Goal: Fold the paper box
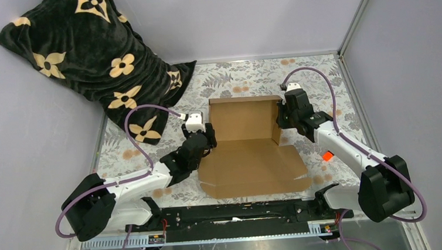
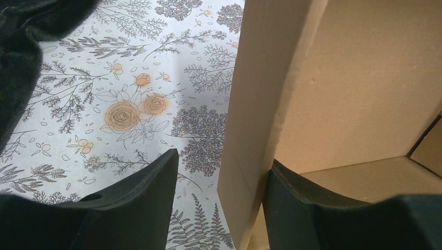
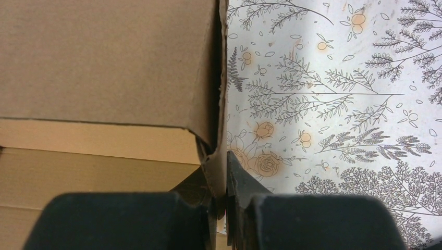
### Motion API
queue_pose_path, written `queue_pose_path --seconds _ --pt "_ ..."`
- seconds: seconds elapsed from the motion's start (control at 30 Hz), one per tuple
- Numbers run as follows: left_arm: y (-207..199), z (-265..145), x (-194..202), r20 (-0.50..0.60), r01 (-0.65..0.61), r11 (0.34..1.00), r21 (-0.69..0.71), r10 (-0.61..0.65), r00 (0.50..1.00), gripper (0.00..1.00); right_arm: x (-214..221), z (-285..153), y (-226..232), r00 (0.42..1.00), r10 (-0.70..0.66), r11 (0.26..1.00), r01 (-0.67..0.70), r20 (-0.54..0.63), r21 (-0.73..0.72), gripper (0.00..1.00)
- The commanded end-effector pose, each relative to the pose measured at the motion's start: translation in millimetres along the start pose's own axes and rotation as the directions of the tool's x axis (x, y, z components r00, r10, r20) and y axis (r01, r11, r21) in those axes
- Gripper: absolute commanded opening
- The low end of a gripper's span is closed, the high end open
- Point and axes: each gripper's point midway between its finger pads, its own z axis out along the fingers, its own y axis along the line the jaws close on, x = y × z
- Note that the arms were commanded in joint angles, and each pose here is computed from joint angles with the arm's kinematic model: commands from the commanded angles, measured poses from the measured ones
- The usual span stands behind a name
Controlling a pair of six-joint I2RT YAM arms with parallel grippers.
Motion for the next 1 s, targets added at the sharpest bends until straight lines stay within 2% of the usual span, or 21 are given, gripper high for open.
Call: queue_pose_path --seconds 0.0,0.1,0.27,0.5,0.67,0.83,0.97 --pt "-8.5 3.0 -27.0 0.083 0.025 1.0 0.001 -0.025 0.996 0.63 -17.9 -7.9 6.0 0.995 -0.036 0.999 0.038 0.091 -0.021 0.0" --pt "-6.4 5.3 -25.2 0.077 0.019 1.0 -0.019 -0.018 0.997 0.61 -18.2 -9.3 7.0 0.995 -0.038 0.999 0.041 0.096 -0.02 0.0" --pt "-6.7 8.1 -23.6 0.062 -0.002 0.999 -0.033 0.004 0.998 0.5 -21.9 -10.9 6.4 0.994 -0.041 0.999 0.042 0.101 -0.009 0.0" --pt "-6.8 10.3 -18.0 0.038 -0.014 0.999 -0.049 0.016 0.999 0.5 -27.8 -13.3 5.7 0.993 -0.03 1.0 0.029 0.11 0.003 0.0" --pt "-3.4 14.3 -10.9 0.007 -0.045 0.994 -0.101 0.046 0.999 0.25 -33.4 -16.0 6.9 0.992 -0.014 1.0 0.014 0.121 0.003 0.0" --pt "-4.0 17.1 -6.8 -0.016 -0.075 0.987 -0.143 0.073 0.997 0.21 -38.2 -16.6 6.9 0.992 -0.005 1.0 0.004 0.123 0.012 0.0" --pt "0.3 16.6 -6.7 -0.023 -0.1 0.978 -0.183 0.098 0.995 0.03 -43.9 -21.2 5.6 0.991 -0.002 1.0 -0.001 0.133 0.023 0.0"
